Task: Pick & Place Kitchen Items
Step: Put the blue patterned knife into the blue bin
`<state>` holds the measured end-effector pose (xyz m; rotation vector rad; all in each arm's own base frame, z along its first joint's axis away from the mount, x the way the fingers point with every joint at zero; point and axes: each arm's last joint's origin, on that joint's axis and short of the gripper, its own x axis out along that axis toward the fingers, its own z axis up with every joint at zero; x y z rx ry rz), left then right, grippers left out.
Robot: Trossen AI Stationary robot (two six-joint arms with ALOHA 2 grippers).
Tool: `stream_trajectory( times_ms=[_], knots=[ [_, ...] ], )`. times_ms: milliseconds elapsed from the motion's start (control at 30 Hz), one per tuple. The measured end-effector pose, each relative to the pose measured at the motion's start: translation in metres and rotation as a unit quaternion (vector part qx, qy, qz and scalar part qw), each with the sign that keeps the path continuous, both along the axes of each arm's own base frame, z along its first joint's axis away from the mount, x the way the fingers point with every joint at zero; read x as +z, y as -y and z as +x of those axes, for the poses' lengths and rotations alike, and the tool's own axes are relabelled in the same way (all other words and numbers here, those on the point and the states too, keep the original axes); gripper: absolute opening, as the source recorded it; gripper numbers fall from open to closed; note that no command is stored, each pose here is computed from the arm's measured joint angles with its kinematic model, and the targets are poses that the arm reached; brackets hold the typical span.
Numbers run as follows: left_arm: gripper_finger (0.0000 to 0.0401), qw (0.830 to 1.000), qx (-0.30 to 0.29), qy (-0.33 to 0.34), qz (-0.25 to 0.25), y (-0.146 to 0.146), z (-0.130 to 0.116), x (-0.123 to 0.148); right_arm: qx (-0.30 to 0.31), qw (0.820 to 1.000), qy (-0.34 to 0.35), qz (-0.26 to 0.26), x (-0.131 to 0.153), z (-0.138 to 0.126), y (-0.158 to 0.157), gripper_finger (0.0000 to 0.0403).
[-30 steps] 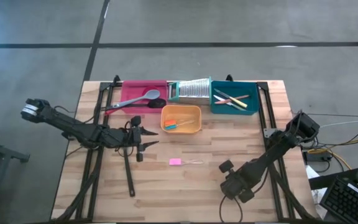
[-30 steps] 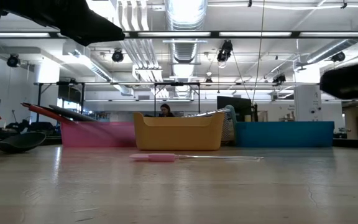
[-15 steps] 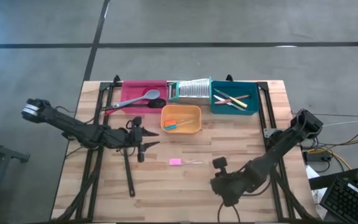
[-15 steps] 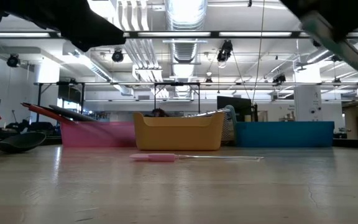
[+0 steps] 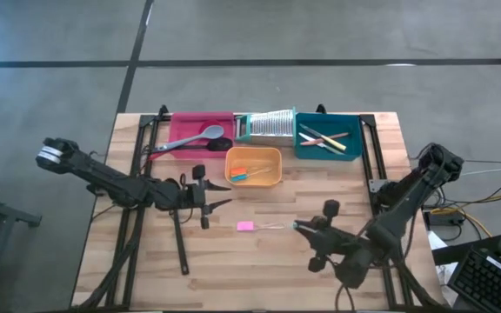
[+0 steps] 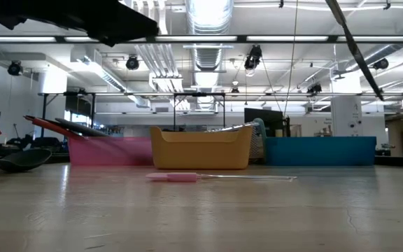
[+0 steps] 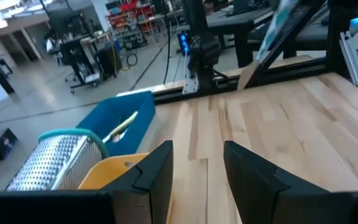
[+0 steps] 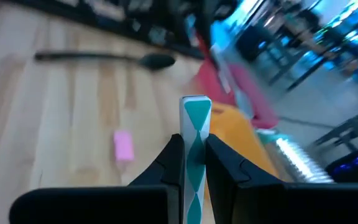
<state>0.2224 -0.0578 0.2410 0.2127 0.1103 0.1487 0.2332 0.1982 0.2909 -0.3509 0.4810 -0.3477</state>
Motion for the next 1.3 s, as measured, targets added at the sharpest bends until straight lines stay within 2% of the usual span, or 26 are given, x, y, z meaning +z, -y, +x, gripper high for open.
stream_trajectory(
  times_ms=[133,367,567,833,967,1100,1300],
  knots=[
    [0.0147,1.0,0.0,0.006,0.024,0.001,0.008,-0.005,-0.002,0.999,0.041,-0.011,0.009,-0.005,-0.005,0.0028],
    [0.0147,0.996,0.004,0.043,0.079,0.005,0.028,-0.012,0.029,0.997,0.066,-0.022,0.017,-0.002,-0.015,0.0028],
    [0.0147,0.991,0.001,0.031,0.13,0.015,0.06,-0.01,0.035,0.994,0.097,-0.029,0.027,0.002,-0.019,0.0027],
    [0.0147,0.99,-0.003,0.037,0.136,0.029,0.106,-0.004,0.078,0.987,0.129,-0.054,0.029,0.006,-0.024,0.0027],
    [0.0147,0.987,-0.069,0.049,0.134,0.039,0.125,-0.003,0.09,0.983,0.149,-0.063,0.03,0.005,-0.024,0.0027],
    [0.0147,0.974,-0.159,0.07,0.142,0.049,0.139,0.001,0.124,0.976,0.17,-0.058,0.028,0.004,-0.023,0.0027],
    [0.0147,0.971,-0.167,0.087,0.146,0.055,0.158,0.007,0.134,0.971,0.191,-0.06,0.024,0.0,-0.019,0.0027]
  ],
)
